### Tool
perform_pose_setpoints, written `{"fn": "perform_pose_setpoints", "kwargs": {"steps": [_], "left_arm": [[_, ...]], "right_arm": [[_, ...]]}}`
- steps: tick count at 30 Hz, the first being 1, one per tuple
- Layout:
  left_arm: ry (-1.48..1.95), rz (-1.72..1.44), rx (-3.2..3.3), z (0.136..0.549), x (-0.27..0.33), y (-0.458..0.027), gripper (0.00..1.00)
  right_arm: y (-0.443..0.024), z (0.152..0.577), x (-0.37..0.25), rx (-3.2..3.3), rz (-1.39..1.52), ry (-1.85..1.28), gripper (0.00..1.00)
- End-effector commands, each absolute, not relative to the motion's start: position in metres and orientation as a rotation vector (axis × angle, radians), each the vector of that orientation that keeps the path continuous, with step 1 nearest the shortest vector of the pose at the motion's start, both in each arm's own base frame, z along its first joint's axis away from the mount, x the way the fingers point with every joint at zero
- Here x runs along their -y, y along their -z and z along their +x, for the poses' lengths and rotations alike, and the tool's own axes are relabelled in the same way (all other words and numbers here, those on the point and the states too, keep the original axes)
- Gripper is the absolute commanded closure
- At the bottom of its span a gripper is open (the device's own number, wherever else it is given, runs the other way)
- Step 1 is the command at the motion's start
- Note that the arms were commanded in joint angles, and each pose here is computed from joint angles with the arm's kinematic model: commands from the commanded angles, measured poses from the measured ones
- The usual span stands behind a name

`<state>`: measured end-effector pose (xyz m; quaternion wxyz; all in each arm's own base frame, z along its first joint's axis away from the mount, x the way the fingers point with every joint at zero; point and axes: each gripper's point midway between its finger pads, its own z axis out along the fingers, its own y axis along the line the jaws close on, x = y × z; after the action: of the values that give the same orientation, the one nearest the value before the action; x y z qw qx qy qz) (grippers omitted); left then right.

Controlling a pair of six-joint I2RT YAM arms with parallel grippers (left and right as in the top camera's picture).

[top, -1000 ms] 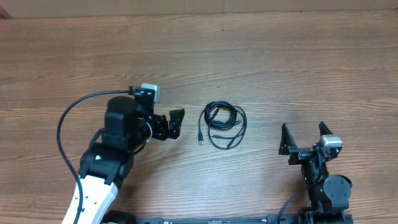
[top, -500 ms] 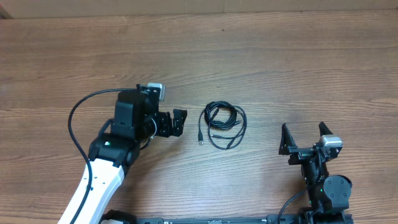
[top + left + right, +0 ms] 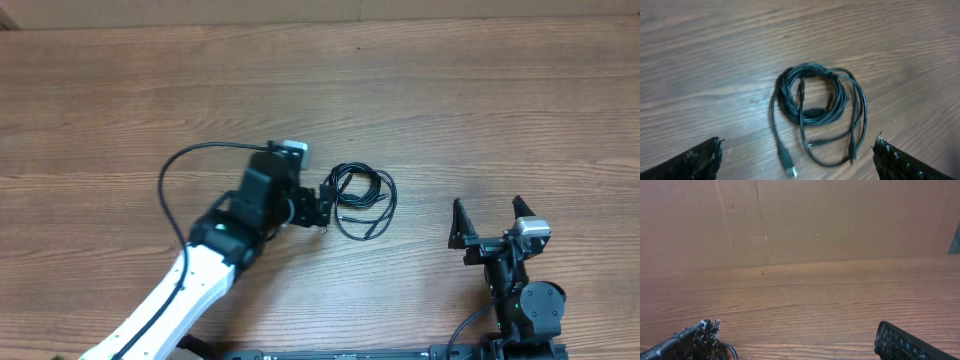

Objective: Untangle cables
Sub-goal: 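Move the left gripper forward toward the coiled black cable, then lower the left gripper and grasp the top of the cable coil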

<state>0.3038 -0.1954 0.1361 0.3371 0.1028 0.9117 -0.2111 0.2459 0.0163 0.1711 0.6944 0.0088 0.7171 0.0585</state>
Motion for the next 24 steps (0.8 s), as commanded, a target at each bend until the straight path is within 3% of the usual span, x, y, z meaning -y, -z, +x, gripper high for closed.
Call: {"fn": "perform_pose_setpoints", "kwargs": {"steps": [1,8,17,21,24], "left_arm": [[0.432,0.184,-2.327,0.325,0.204,-0.133,0.04],[0.410,0.138,-2.271,0.365,0.224,-0.115,0.09],[0.263,0.298,-2.478,0.395,0.246,-0.109,0.21],[0.209,0.320,-2.572,0.396,0.247,-0.081,0.47],[0.175,0.322,-2.626,0.392,0.240,-0.066,0.46]], "right_arm": [[-0.169,0.246,-0.016,-1.597,0.021,-0.130,0.00],[-0.169,0.246,-0.016,-1.597,0.021,-0.130,0.00],[-0.169,0.246,-0.016,-1.597,0.021,-0.130,0.00],[-0.169,0.246,-0.016,-1.597,0.021,-0.129,0.00],[-0.169,0.246,-0.016,-1.597,0.021,-0.130,0.00]]}}
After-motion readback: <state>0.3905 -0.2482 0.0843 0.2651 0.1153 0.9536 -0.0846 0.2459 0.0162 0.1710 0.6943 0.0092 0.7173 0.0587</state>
